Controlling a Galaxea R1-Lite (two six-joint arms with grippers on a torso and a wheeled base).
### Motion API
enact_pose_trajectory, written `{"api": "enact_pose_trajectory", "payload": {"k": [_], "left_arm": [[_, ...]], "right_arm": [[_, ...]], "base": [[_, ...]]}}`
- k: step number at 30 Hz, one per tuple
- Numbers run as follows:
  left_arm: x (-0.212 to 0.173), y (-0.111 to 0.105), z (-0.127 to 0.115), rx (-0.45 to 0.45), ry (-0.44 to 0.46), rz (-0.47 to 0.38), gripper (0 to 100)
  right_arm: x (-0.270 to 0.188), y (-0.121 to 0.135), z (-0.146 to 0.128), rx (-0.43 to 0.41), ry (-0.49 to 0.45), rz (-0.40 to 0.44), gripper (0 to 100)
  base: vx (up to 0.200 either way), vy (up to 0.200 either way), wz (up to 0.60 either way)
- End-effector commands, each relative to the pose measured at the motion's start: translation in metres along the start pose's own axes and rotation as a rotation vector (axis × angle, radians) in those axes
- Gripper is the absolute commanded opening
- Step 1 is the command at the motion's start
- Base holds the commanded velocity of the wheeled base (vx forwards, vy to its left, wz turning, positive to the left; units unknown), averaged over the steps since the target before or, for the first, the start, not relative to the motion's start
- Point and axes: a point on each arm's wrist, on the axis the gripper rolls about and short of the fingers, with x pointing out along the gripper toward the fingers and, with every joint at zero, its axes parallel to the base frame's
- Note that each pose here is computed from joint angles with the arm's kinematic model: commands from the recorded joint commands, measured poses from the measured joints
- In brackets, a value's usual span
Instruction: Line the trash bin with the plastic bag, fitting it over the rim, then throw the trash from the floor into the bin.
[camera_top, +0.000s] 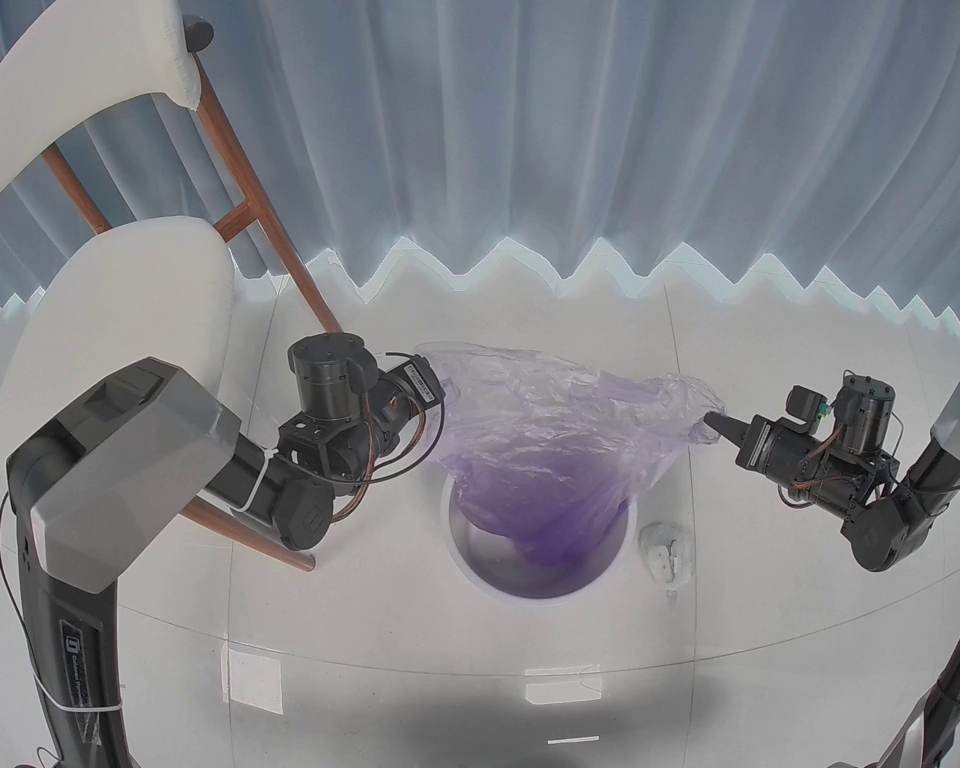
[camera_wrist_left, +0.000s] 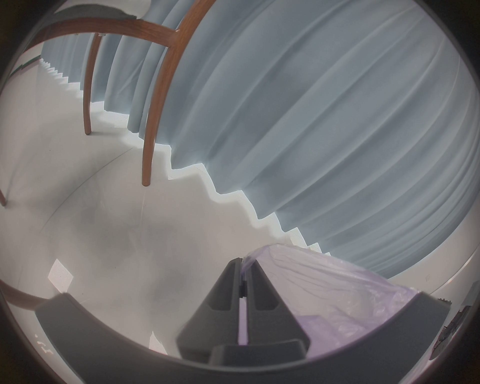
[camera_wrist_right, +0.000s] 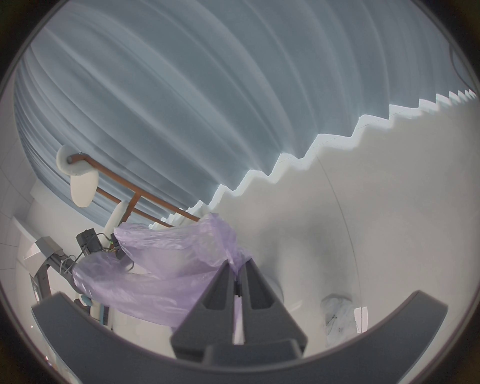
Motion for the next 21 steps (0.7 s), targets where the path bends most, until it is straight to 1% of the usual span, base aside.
{"api": "enact_pose_trajectory", "payload": {"k": [1, 3, 4, 8, 11, 15, 16, 19, 20, 21], "left_arm": [[0.011, 0.017, -0.005, 0.000, -0.004, 0.031, 0], [0.011, 0.017, -0.005, 0.000, -0.004, 0.031, 0], [0.015, 0.026, -0.002, 0.000, -0.013, 0.049, 0], [0.019, 0.032, -0.004, 0.001, -0.006, 0.065, 0], [0.023, 0.042, -0.008, 0.002, 0.005, 0.090, 0], [0.029, 0.050, -0.014, 0.003, 0.009, 0.100, 0], [0.030, 0.053, -0.016, 0.003, 0.014, 0.107, 0], [0.030, 0.053, -0.017, 0.003, 0.015, 0.108, 0], [0.034, 0.060, -0.021, 0.004, 0.023, 0.123, 0], [0.034, 0.062, -0.021, 0.004, 0.029, 0.128, 0]], "right_arm": [[0.011, -0.017, -0.004, 0.010, -0.003, -0.036, 0], [0.011, -0.017, -0.004, 0.010, -0.003, -0.036, 0], [0.015, -0.025, -0.004, 0.003, -0.029, -0.041, 0], [0.017, -0.031, -0.006, 0.000, -0.045, -0.047, 0], [0.021, -0.036, -0.011, 0.006, -0.033, -0.052, 0], [0.026, -0.041, -0.018, 0.006, -0.027, -0.055, 0], [0.028, -0.043, -0.019, 0.001, -0.037, -0.050, 0], [0.028, -0.043, -0.020, 0.001, -0.037, -0.050, 0], [0.034, -0.049, -0.026, -0.008, -0.062, -0.065, 0], [0.036, -0.051, -0.027, -0.008, -0.064, -0.071, 0]], "base": [[0.000, 0.000, 0.00], [0.000, 0.000, 0.00], [0.000, 0.000, 0.00], [0.000, 0.000, 0.00], [0.000, 0.000, 0.00], [0.000, 0.000, 0.00], [0.000, 0.000, 0.00], [0.000, 0.000, 0.00], [0.000, 0.000, 0.00], [0.000, 0.000, 0.00]]}}
